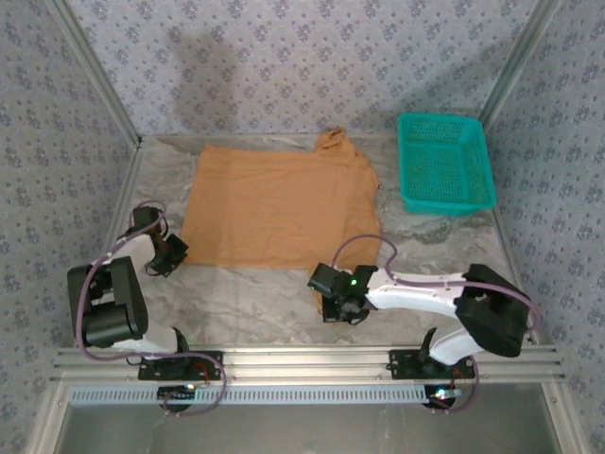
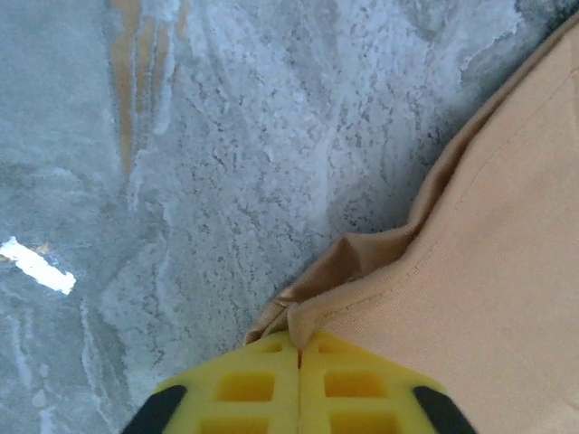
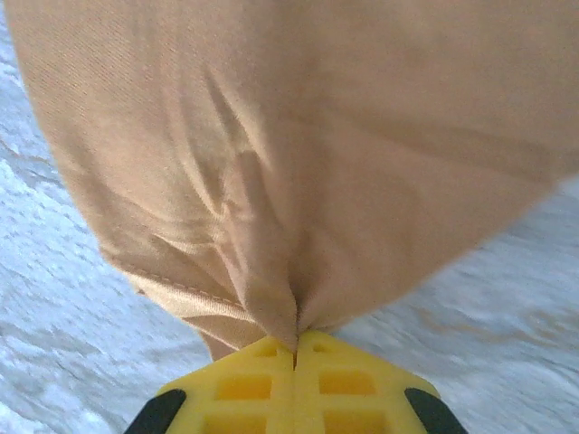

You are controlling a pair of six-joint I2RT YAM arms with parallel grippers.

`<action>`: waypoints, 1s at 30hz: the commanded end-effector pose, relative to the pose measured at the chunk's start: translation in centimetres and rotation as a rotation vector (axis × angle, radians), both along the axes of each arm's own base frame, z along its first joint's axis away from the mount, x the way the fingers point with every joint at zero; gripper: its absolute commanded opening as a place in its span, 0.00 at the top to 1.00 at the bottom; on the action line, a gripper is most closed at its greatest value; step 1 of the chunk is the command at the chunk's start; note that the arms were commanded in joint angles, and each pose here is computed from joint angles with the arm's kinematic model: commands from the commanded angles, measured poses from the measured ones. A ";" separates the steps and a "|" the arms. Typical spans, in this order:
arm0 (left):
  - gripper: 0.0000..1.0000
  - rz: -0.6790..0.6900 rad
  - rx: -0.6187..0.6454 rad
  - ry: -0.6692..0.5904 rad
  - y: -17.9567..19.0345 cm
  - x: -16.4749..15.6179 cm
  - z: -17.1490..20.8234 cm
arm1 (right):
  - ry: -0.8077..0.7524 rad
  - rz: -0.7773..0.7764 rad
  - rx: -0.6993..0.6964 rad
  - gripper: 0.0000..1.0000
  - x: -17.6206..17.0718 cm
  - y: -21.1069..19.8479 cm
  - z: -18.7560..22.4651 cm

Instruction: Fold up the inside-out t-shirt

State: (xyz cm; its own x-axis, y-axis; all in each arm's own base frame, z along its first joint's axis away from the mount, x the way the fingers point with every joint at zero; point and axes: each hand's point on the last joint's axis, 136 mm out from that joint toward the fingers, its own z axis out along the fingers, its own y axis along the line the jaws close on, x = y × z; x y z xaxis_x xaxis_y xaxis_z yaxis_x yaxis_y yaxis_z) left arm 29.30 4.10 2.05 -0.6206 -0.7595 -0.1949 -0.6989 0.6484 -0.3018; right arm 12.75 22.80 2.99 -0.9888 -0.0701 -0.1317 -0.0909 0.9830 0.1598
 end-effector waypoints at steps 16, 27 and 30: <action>1.00 -0.027 -0.008 -0.093 -2.2 -6.7 8.2 | 0.009 0.043 0.114 1.00 -3.9 -4.3 8.3; 1.00 -0.074 0.034 -0.047 -2.0 -4.5 8.2 | -0.261 -0.055 0.092 1.00 5.7 -7.7 16.7; 1.00 -0.085 0.069 -0.057 -1.6 -2.5 9.1 | -0.288 -0.066 0.123 1.00 9.6 -7.3 17.6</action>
